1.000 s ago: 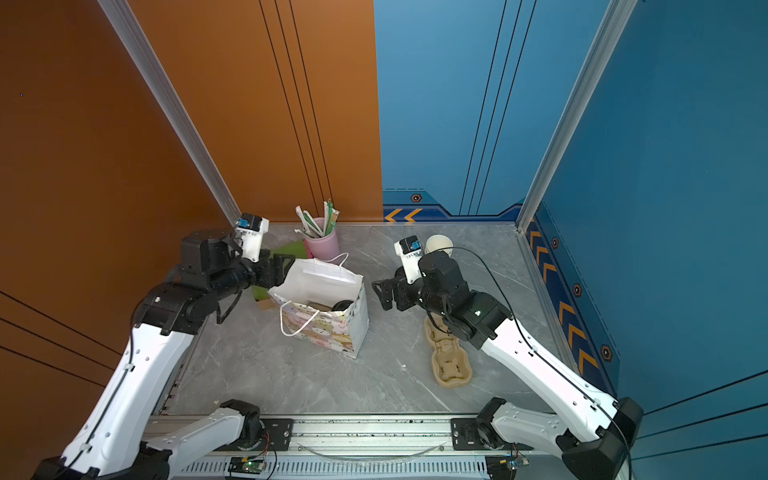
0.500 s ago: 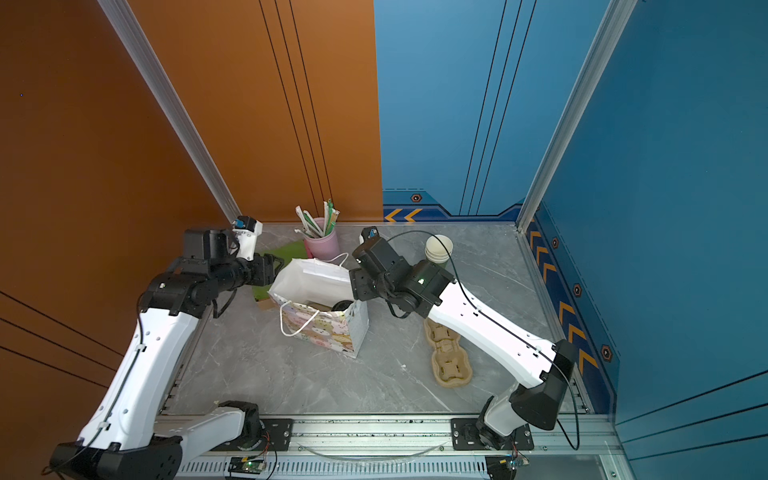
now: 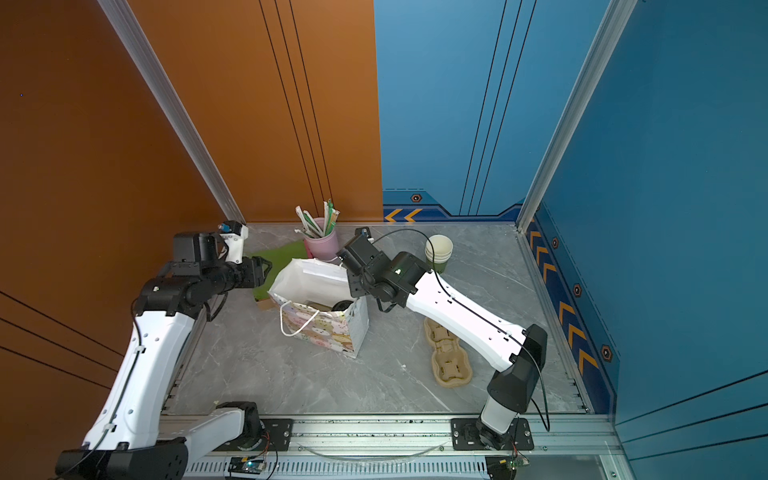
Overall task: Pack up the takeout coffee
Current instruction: 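Move the left gripper to the edge of the green napkin stack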
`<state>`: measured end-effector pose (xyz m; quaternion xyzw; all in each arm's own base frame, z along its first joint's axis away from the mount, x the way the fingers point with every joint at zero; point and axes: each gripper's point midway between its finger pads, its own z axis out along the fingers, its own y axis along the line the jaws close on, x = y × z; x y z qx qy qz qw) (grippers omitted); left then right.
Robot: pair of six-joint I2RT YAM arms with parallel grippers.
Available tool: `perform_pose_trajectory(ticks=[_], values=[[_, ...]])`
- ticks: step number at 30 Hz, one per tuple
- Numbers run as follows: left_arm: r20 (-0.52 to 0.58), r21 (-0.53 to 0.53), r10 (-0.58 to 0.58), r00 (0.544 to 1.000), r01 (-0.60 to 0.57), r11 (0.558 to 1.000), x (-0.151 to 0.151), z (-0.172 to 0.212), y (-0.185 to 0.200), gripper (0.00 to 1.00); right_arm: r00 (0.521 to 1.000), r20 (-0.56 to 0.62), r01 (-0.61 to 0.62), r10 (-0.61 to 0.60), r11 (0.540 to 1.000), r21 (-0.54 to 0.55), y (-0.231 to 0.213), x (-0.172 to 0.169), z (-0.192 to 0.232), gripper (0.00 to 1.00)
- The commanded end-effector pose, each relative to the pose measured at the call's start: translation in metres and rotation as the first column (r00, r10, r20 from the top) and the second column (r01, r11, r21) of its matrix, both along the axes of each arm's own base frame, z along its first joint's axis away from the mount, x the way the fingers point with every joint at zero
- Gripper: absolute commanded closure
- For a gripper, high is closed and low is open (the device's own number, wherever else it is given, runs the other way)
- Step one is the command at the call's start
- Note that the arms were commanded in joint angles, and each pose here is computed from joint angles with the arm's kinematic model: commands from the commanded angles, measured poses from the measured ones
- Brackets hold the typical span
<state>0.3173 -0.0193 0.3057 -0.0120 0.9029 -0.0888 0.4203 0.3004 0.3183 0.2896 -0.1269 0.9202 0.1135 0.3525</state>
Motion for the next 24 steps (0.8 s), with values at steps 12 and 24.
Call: perform_pose_trajectory(ticks=[12, 24], values=[[-0.089, -0.233, 0.24, 0.967, -0.254, 0.939, 0.0, -0.052, 0.065, 0.47, 0.987, 0.119, -0.119, 0.11, 0.99, 0.073, 0.0, -0.011, 0.035, 0.37], [-0.221, -0.294, 0.321, 0.921, -0.377, 0.878, 0.029, -0.118, 0.1, 0.6, 0.973, 0.167, -0.169, 0.158, 0.984, 0.053, -0.018, -0.022, 0.034, 0.34]])
